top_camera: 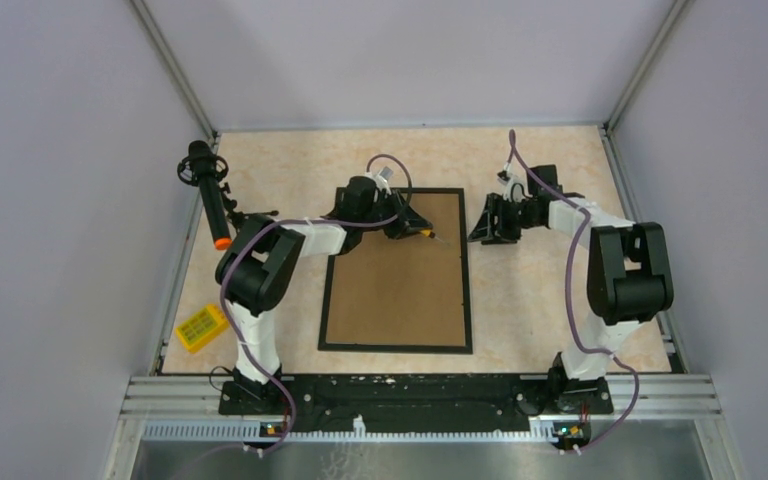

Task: Take the photo out of the frame
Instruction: Release the photo frame item from the photo frame.

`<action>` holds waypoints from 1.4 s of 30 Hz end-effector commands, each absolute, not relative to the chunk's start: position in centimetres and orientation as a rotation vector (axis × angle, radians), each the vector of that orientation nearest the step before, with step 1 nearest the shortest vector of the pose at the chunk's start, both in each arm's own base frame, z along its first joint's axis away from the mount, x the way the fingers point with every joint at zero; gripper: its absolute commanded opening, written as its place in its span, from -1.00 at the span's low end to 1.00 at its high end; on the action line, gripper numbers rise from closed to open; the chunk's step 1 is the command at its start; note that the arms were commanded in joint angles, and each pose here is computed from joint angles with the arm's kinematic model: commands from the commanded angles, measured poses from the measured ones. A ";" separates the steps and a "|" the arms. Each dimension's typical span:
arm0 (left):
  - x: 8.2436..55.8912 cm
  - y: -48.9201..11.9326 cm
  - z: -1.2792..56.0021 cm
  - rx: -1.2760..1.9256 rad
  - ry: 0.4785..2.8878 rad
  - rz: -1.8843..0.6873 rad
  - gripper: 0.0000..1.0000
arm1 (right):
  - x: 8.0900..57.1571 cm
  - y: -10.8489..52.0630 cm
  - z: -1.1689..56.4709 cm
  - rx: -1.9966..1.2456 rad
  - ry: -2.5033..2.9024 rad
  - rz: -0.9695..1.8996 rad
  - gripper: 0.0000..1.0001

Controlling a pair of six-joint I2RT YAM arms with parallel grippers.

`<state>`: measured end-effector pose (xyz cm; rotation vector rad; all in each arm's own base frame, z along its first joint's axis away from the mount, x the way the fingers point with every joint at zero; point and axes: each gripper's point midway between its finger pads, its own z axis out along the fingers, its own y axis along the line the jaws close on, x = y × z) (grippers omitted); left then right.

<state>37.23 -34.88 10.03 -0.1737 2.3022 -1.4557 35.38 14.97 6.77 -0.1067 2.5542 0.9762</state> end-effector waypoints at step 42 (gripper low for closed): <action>33.3 -42.0 4.2 -0.151 2.348 -1.625 -1.00 | 28.7 18.6 -3.1 -0.244 2.831 1.065 -1.00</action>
